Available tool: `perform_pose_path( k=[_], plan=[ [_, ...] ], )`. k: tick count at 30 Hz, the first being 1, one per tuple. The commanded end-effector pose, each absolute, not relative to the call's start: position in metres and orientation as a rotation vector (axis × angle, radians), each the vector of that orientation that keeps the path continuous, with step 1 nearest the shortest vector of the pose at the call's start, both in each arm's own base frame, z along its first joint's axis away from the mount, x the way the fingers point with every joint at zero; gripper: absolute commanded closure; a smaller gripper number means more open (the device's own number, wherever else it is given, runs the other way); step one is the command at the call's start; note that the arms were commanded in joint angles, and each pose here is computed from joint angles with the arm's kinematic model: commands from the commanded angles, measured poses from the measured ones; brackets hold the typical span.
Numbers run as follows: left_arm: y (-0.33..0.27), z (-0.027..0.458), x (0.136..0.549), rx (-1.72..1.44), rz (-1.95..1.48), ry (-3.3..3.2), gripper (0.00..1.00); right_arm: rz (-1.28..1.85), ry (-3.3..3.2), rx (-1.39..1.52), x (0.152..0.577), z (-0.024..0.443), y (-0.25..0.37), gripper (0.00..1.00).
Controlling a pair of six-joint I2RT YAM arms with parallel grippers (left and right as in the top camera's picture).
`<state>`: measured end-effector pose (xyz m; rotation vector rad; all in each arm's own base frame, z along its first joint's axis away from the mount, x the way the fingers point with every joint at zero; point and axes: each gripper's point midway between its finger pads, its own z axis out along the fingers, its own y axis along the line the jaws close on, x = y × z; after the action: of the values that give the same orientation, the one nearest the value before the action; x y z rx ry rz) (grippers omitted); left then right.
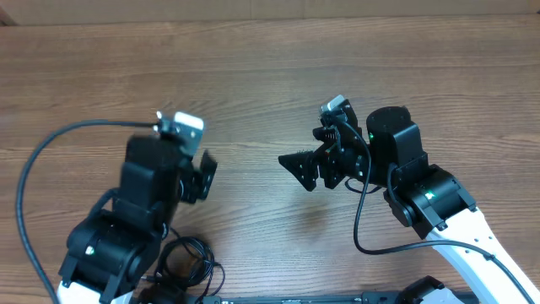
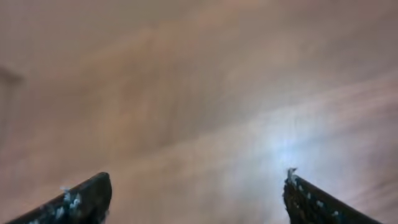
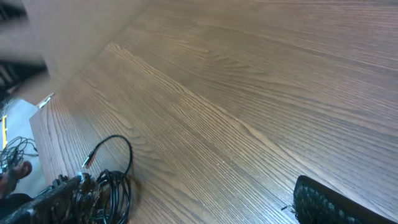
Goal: Untangle cables
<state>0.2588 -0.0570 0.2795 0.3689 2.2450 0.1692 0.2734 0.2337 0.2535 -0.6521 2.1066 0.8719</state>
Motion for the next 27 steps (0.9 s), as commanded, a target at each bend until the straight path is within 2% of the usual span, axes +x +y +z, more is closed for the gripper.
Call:
perform_pose_path(
  k=[1,6,13,15,16,17,18,20,21,27],
  plan=[
    [-0.046,0.254,0.244,0.140,0.135,2.382,0.11,0.859,2.073,-0.659,0.275,0.265,0.235,0.00],
    [-0.059,0.214,0.211,-0.191,-0.071,2.623,0.09,0.869,2.077,-0.669,0.272,0.264,0.237,0.00],
    [-0.062,0.159,0.177,-0.521,-0.067,2.857,0.10,0.870,2.082,-0.674,0.271,0.263,0.237,0.00],
    [-0.060,0.141,0.167,-0.630,-0.031,2.889,0.18,0.870,2.084,-0.674,0.270,0.263,0.237,0.00],
    [-0.059,0.128,0.159,-0.726,0.000,2.901,0.37,0.870,2.087,-0.674,0.270,0.262,0.237,0.00],
    [-0.058,0.121,0.154,-0.795,0.016,2.902,0.46,0.869,2.090,-0.675,0.270,0.261,0.237,0.00],
    [-0.057,0.112,0.148,-0.867,0.030,2.906,0.49,0.867,2.091,-0.673,0.270,0.261,0.237,0.00],
    [-0.060,0.098,0.137,-0.971,0.035,2.917,0.69,0.861,2.086,-0.683,0.270,0.261,0.237,0.00],
    [-0.063,0.087,0.129,-1.039,0.030,2.930,0.73,0.852,2.078,-0.698,0.270,0.261,0.237,0.00],
    [-0.082,0.051,0.113,-1.106,-0.074,2.995,0.71,0.842,2.071,-0.717,0.270,0.261,0.237,0.00]
  ],
)
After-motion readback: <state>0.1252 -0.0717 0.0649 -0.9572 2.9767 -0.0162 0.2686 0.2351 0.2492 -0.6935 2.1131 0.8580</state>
